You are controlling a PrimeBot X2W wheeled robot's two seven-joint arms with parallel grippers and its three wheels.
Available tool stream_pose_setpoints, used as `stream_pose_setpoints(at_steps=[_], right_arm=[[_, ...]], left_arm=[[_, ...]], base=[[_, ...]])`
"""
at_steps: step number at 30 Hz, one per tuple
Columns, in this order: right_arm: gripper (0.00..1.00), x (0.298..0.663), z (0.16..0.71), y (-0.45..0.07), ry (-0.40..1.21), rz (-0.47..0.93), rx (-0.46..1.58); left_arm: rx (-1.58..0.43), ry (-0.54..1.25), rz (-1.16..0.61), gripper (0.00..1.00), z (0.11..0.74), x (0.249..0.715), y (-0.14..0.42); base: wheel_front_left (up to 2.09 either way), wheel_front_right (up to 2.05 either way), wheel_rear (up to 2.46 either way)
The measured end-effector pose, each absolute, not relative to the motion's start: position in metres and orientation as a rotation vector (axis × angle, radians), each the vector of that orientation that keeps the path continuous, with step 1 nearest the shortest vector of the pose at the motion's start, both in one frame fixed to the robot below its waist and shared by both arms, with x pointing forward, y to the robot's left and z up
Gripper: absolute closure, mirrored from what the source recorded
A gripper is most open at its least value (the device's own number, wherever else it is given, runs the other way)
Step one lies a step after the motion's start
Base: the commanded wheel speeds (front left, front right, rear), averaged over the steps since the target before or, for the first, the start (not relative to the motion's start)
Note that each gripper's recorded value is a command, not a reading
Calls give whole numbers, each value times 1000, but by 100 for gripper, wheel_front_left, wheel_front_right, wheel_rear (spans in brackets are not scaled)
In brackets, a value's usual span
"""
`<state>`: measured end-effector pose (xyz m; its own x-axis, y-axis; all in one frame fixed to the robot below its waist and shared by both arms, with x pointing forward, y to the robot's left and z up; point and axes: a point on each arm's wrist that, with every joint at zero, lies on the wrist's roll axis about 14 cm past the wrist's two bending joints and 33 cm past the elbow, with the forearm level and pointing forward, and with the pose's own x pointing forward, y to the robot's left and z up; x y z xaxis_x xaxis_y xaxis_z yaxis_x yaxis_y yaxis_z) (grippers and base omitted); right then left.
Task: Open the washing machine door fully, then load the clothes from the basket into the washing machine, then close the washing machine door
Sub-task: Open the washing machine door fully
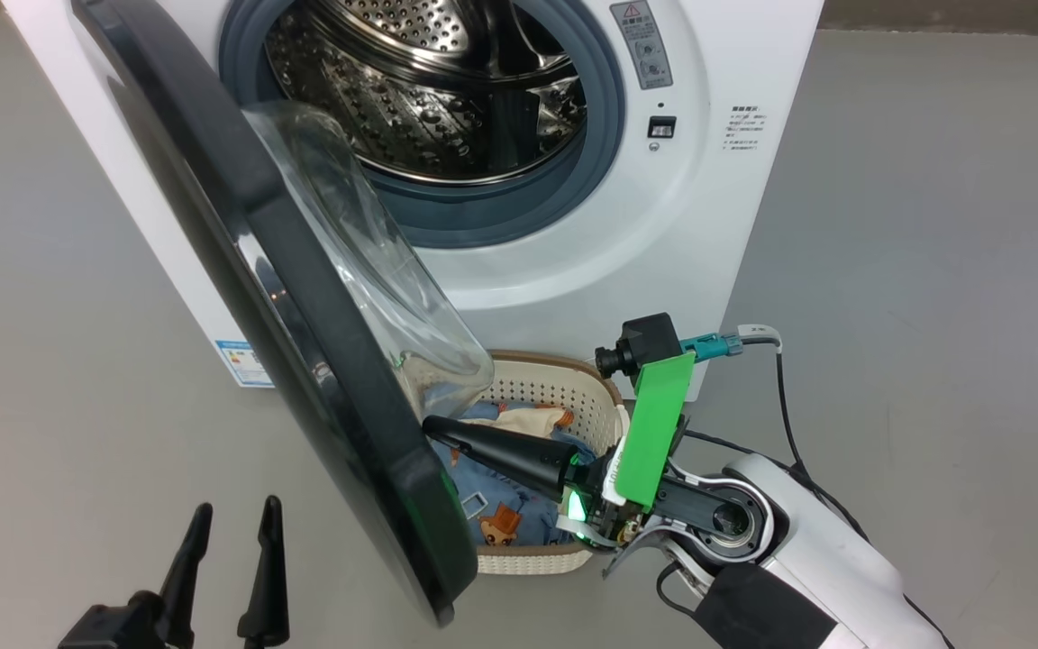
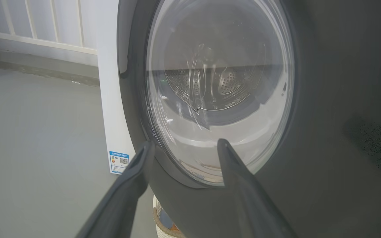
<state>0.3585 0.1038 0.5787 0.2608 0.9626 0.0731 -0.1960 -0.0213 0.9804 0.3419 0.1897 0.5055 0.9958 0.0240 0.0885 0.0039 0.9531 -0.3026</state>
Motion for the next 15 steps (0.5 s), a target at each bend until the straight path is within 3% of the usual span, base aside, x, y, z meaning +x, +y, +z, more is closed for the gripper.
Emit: stream_pose_setpoints(at_steps=[15], right_arm=[[100, 355, 576, 98, 836, 1095, 1229]], left_arm=[[-310, -95, -5, 0, 507, 340, 185]], base=[[0, 0, 0]])
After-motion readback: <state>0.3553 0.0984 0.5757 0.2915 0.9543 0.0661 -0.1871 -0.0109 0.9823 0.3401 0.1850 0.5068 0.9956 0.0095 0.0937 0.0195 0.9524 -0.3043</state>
